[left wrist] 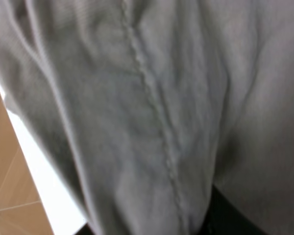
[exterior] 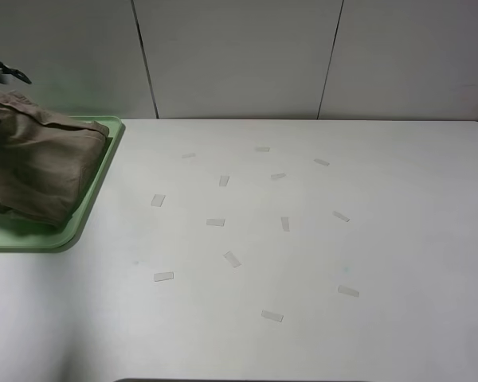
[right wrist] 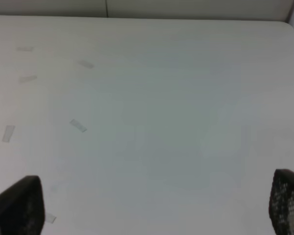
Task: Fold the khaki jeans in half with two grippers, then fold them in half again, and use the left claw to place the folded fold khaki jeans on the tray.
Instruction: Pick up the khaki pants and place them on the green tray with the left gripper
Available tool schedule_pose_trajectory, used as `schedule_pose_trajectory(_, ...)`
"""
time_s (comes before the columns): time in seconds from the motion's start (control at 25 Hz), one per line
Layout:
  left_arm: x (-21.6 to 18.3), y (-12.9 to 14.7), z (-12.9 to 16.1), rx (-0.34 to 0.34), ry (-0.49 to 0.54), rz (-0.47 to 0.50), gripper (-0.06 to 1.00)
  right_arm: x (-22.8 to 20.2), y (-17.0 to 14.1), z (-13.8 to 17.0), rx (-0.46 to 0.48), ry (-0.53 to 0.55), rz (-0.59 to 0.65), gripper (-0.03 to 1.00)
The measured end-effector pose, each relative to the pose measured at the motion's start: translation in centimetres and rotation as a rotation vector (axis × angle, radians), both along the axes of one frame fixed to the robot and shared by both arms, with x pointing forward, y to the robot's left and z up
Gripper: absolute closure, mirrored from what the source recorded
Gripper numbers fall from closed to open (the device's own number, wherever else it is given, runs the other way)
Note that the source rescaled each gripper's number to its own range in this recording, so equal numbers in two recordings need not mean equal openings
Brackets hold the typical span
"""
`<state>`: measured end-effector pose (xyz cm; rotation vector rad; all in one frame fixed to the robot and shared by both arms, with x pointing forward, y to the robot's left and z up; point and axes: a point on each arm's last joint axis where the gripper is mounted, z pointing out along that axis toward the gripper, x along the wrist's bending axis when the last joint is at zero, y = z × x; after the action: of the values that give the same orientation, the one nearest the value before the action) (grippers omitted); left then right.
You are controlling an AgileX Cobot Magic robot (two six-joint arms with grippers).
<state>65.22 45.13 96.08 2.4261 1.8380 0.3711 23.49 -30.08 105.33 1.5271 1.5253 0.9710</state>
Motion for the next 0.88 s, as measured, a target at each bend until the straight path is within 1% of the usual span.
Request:
schedule_pose_trajectory(0.24, 0.08, -0.1, 0.01, -0.012, -0.01, 0.004, 0.84, 0.0, 0.0, 0.0, 0.0, 0.0, 0.0, -0.03)
schedule_pose_trajectory(0.48, 0.15, -0.27, 0.01, -0.043, -0.021, 0.018, 0.83, 0.0, 0.0, 0.0, 0.0, 0.0, 0.0, -0.03)
schedule_pose_trajectory(0.52, 0.17, -0.32, 0.02, -0.05, -0.024, 0.021, 0.77, 0.0, 0.0, 0.0, 0.0, 0.0, 0.0, -0.03)
schedule_pose_trajectory(0.56, 0.21, -0.35, 0.03, -0.054, -0.029, 0.024, 0.64, 0.0, 0.0, 0.0, 0.0, 0.0, 0.0, -0.03)
schedule_pose_trajectory(0.64, 0.35, -0.41, 0.06, -0.063, -0.046, 0.034, 0.26, 0.0, 0.0, 0.0, 0.0, 0.0, 0.0, -0.03)
schedule_pose_trajectory(0.68, 0.39, -0.4, 0.07, -0.063, -0.05, 0.034, 0.14, 0.0, 0.0, 0.0, 0.0, 0.0, 0.0, -0.03)
schedule_pose_trajectory(0.72, 0.41, -0.42, 0.08, -0.065, -0.052, 0.036, 0.06, 0.0, 0.0, 0.0, 0.0, 0.0, 0.0, -0.03)
schedule_pose_trajectory(0.76, 0.41, -0.43, 0.08, -0.067, -0.053, 0.036, 0.03, 0.0, 0.0, 0.0, 0.0, 0.0, 0.0, -0.03)
schedule_pose_trajectory(0.88, 0.41, -0.43, 0.12, -0.067, -0.054, 0.036, -0.03, 0.0, 0.0, 0.0, 0.0, 0.0, 0.0, -0.03)
